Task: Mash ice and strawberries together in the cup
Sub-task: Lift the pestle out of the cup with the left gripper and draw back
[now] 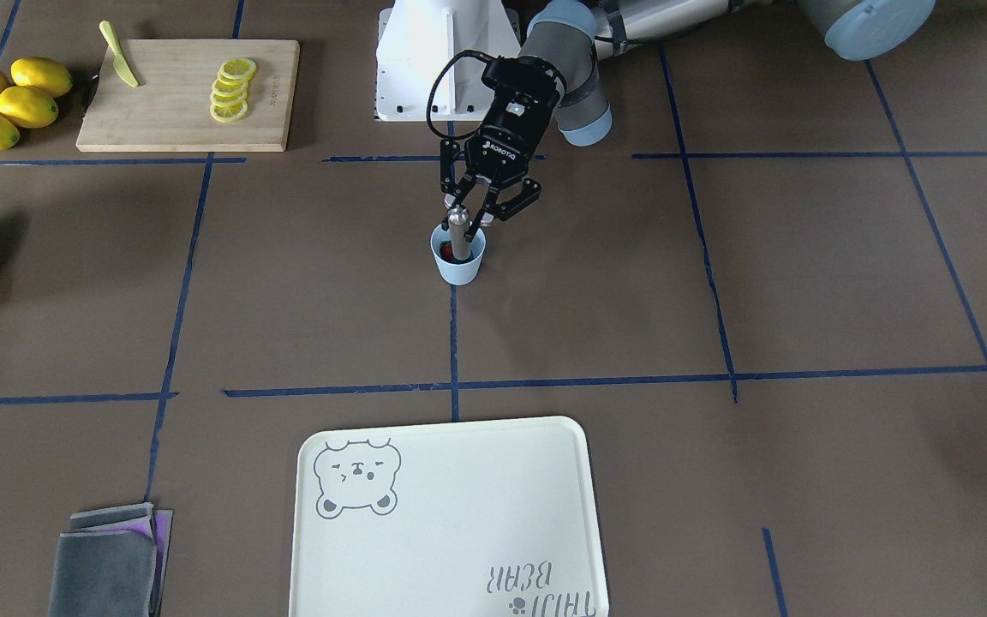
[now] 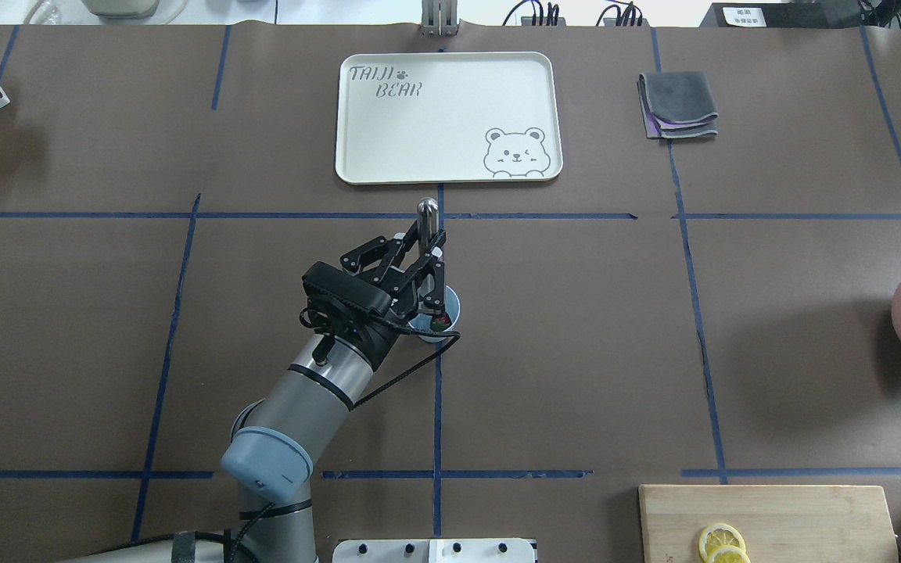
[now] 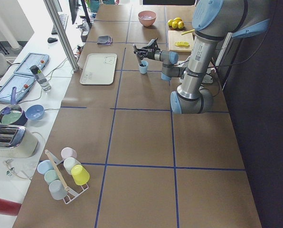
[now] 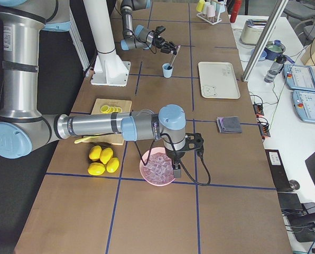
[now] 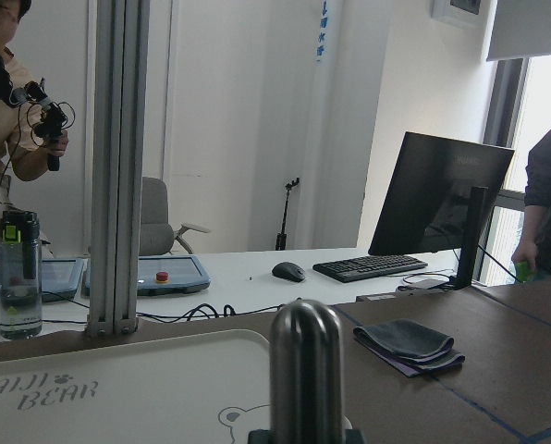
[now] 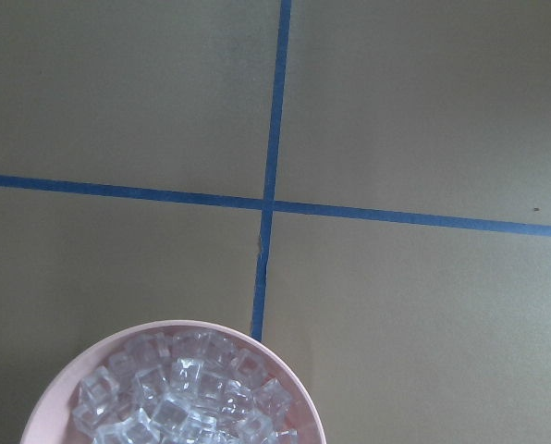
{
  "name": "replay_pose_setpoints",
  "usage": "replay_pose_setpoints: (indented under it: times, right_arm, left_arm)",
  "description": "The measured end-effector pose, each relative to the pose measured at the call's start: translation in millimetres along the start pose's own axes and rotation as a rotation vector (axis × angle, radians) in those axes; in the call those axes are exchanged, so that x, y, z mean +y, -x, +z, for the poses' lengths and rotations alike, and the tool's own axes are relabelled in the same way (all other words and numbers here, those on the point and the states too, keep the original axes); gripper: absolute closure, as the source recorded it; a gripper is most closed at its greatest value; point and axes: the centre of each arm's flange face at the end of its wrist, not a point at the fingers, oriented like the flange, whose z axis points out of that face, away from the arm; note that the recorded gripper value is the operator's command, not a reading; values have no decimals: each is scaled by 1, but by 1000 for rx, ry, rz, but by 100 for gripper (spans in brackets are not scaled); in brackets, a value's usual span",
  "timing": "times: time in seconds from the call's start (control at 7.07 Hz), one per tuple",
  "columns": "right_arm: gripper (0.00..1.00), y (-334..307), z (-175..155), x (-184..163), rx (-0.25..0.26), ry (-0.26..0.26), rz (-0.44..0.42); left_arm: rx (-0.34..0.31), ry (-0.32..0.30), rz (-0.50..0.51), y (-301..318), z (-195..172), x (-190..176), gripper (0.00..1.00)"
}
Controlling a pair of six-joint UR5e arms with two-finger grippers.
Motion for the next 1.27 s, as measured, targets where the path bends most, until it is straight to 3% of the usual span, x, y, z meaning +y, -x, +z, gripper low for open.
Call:
replay_pose_setpoints:
  times: [0.85,0.99,1.27]
  right_arm:
    - [0,-3,4,2,-1,7,5]
    - [0,-6,8,3,-3,14,11]
    - [0,-8,10,3,-4,18,15]
  left_arm:
    - [30,-107,-80,13,-5,-100,100]
    - [34,-105,-111,33,2,-109,100]
    - [37,-39,-168,99,27,-124,100]
